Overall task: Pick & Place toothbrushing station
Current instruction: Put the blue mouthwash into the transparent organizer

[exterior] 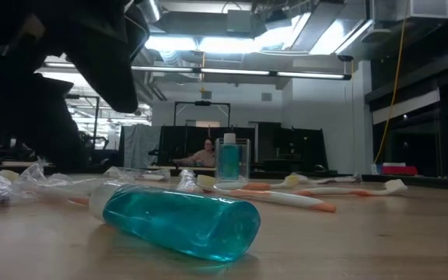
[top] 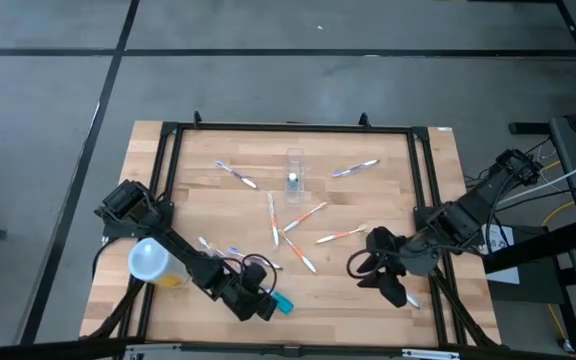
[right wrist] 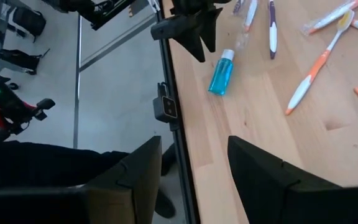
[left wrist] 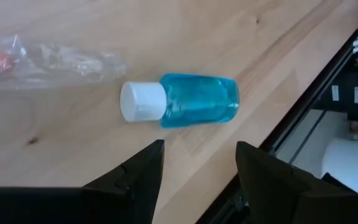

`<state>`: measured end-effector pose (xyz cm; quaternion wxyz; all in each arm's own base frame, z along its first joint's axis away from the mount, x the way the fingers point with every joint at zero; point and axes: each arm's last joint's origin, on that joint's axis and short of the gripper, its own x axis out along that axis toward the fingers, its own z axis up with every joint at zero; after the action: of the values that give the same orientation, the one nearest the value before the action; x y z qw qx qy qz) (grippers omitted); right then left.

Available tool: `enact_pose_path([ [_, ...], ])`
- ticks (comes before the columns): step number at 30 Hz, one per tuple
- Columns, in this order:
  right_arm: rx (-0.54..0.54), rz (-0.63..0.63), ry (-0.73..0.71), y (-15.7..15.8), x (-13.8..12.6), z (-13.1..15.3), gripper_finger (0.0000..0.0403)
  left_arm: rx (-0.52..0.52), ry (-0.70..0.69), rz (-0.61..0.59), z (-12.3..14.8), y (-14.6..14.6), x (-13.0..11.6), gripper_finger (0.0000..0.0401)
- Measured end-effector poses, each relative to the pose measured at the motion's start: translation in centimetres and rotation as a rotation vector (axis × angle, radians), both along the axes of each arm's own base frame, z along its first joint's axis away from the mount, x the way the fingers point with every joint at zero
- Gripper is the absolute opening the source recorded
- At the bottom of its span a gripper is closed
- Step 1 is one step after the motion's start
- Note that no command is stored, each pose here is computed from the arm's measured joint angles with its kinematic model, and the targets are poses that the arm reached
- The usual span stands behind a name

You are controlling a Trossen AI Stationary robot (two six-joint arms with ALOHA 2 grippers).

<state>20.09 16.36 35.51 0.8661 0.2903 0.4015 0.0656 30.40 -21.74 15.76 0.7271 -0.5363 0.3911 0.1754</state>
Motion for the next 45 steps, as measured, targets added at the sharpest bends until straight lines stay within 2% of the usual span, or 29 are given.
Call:
enact_pose_path([
  [6,0.015,-0.017,-0.004,0.7,-0.6,0.0,0.0187,-0.025,0.063,-0.006,-1.9,0.0,0.5,0.0196],
  [14,0.026,-0.043,-0.019,1.6,-1.4,0.1,0.0187,-0.03,0.053,0.001,-3.9,0.6,2.0,0.0196],
  [20,0.03,-0.054,-0.021,1.7,-1.5,0.1,0.0187,0.037,0.028,0.039,-4.0,3.7,3.8,0.0196],
  [26,0.0,-0.092,-0.056,1.6,-1.4,0.2,0.0187,0.164,-0.048,0.101,-3.9,7.9,6.1,0.0196],
  [31,-0.009,-0.116,-0.07,1.5,-1.1,0.2,0.0187,0.175,-0.107,0.084,-3.5,10.3,7.4,0.0196],
  [34,-0.018,-0.119,-0.061,1.6,-0.8,-0.1,0.0187,0.159,-0.082,0.043,-2.8,10.9,7.2,0.0196],
  [38,-0.024,-0.116,-0.051,1.9,-0.5,-0.5,0.0187,0.157,0.047,-0.049,-1.9,10.5,5.5,0.0196],
  [42,-0.018,-0.118,-0.047,2.3,-0.2,-0.8,0.0187,0.11,0.106,-0.085,-1.0,9.3,4.2,0.0196],
  [45,-0.011,-0.117,-0.056,2.6,0.0,-0.9,0.0187,0.058,0.098,-0.087,-0.5,7.6,3.6,0.0196],
])
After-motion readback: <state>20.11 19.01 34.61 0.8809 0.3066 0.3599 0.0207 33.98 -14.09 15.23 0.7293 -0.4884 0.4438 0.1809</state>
